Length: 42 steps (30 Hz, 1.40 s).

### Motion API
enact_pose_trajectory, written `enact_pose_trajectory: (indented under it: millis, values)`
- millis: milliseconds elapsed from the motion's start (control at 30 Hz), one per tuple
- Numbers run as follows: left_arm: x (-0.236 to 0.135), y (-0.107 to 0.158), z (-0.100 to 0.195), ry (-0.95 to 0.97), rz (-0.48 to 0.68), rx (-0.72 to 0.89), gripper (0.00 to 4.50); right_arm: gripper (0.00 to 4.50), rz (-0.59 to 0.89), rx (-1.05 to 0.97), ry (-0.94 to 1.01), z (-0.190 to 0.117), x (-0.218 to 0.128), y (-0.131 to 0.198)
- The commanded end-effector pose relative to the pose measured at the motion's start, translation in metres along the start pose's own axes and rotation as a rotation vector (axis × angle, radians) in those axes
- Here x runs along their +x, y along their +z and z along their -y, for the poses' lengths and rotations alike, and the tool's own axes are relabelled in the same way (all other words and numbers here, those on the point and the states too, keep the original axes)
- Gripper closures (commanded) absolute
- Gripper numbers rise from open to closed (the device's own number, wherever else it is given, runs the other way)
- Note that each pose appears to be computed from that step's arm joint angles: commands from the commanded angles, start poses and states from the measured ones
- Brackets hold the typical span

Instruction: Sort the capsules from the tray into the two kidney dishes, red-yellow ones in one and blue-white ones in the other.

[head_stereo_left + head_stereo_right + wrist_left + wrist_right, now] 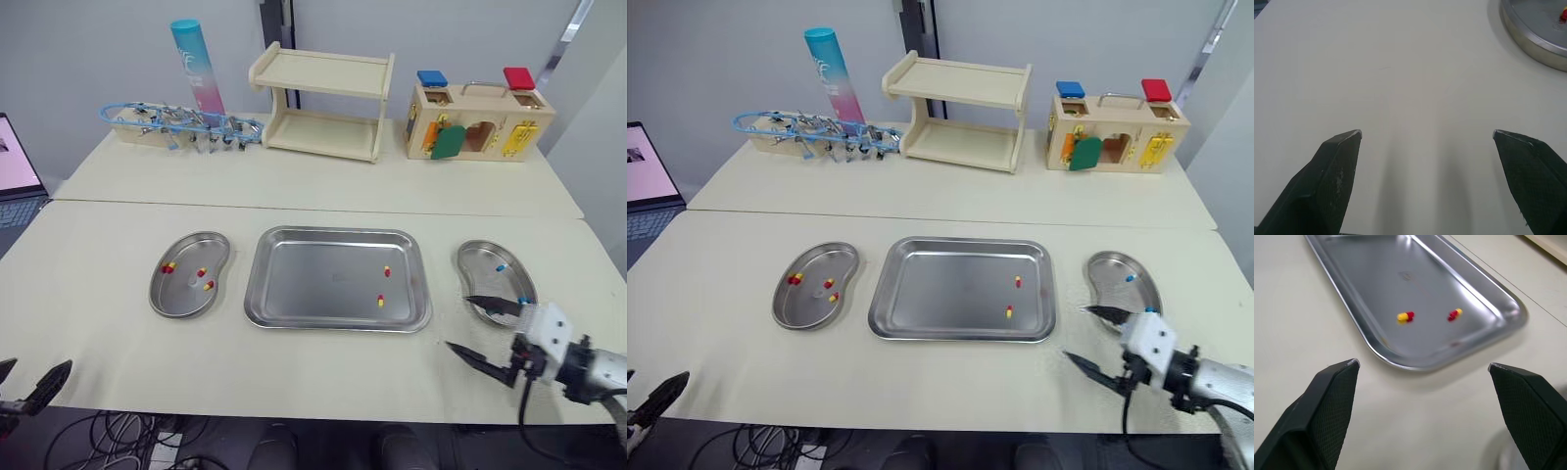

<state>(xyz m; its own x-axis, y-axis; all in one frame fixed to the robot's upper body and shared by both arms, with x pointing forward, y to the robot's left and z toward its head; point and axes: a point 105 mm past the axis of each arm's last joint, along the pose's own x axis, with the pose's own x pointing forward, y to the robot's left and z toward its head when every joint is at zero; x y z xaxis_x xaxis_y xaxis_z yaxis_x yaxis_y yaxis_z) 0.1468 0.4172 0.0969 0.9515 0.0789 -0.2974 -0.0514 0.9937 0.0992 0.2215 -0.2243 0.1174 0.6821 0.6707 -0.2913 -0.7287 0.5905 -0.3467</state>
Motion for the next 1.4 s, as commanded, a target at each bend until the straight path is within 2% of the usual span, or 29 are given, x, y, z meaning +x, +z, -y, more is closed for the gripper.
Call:
enact_pose_trajectory:
  millis: [33,200,367,500,1133,1400]
  values:
    - [-0.006,0.011,-0.007,0.045,0.047,0.026,0.05,0.00,-0.020,-0.033,-0.085,0.024,-0.026,0.000]
    - [-0.008,0.007,-0.013,0.056,0.030,0.034,0.05,0.00,-0.150,-0.073,-0.090,0.054,-0.058,-0.014]
    - [-0.007,0.009,-0.016,0.048,0.027,0.049,0.05,0.00,-0.259,-0.091,-0.071,0.077,-0.073,-0.027]
    - [-0.007,0.009,-0.020,0.055,0.023,0.055,0.05,0.00,-0.289,-0.085,-0.101,0.091,-0.079,-0.034]
    - [-0.003,0.014,-0.016,0.006,0.017,0.074,0.05,0.00,-0.288,-0.099,-0.056,0.084,-0.083,-0.032]
    - [0.003,0.022,0.000,-0.091,0.019,0.120,0.05,0.00,-0.135,-0.147,0.016,0.062,-0.049,0.003]
